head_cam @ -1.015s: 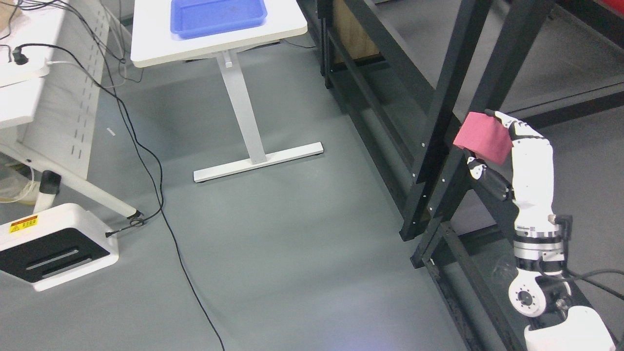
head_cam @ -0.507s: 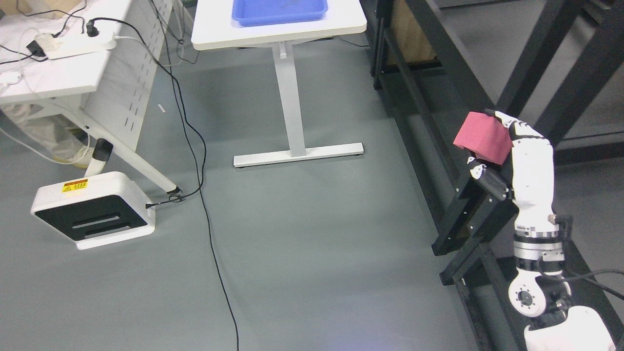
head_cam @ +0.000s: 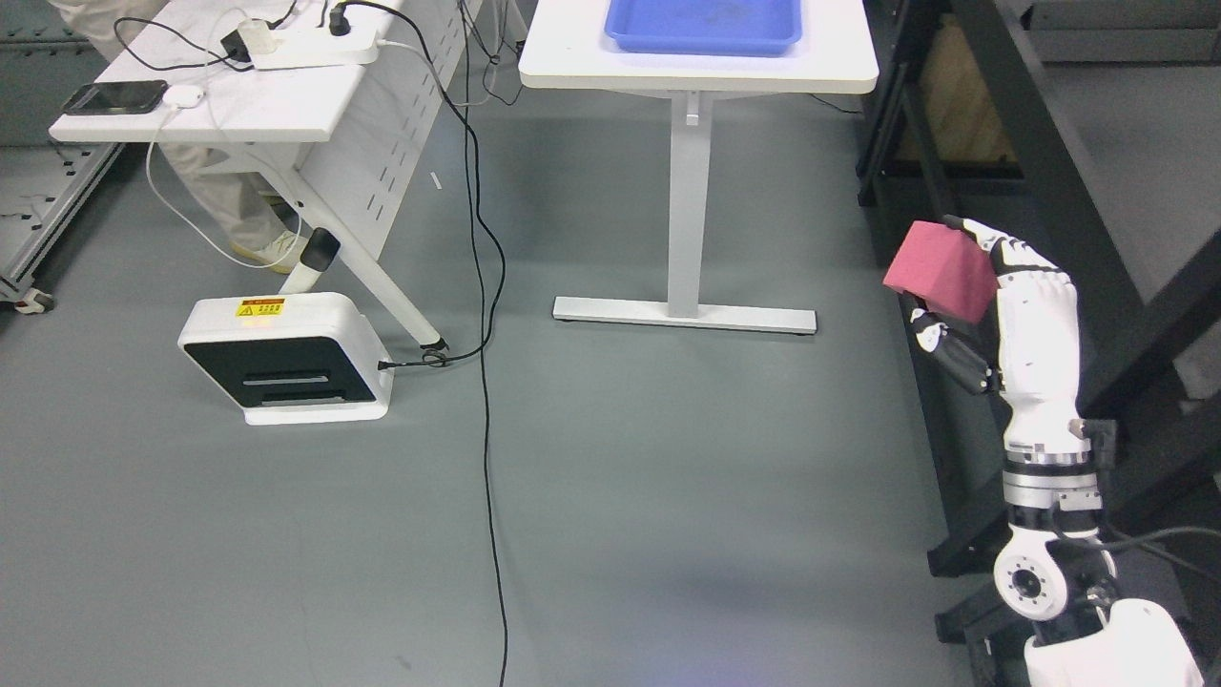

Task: Pick pink block from left shelf to tray
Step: 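Carry the pink block in the right hand toward the blue tray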

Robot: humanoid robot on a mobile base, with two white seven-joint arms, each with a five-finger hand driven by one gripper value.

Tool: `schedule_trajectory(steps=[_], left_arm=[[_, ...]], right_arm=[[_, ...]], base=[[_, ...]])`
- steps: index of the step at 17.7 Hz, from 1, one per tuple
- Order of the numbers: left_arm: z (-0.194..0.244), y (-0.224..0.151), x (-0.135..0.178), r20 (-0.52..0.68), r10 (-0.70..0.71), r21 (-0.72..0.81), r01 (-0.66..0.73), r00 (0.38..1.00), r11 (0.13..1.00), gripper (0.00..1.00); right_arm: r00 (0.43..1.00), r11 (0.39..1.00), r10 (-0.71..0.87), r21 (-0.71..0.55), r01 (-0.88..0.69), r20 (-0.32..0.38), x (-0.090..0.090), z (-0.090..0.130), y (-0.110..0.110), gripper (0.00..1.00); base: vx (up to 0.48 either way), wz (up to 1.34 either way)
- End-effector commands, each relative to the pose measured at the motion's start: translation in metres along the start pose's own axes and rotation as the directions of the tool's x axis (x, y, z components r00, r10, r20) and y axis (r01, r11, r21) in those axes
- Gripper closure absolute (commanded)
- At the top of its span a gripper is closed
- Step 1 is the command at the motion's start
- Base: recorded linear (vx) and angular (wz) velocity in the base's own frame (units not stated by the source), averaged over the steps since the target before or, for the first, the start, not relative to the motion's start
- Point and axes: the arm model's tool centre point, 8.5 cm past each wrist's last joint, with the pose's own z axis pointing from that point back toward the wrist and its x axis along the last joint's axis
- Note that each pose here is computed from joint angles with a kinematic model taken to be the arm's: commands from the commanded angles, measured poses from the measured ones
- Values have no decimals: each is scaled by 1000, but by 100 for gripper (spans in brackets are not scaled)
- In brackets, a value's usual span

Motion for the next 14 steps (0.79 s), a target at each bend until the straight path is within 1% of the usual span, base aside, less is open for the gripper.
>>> schedule_trajectory(steps=[1, 6, 14], left_arm=[[1, 10, 6, 17, -5, 15, 5, 1000, 1000, 0], [1, 10, 6, 18, -5, 15, 5, 1000, 1000, 0], [1, 10, 6, 18, -5, 15, 5, 1000, 1000, 0]], right_arm=[[1000, 1000, 1, 2, -1, 6, 1, -4, 0, 95], [1000, 1000, 2, 4, -2, 6, 1, -4, 0, 95], [1000, 1000, 3, 6, -3, 9, 1, -5, 0, 95]], base=[[137, 359], [178, 164], [227, -19]])
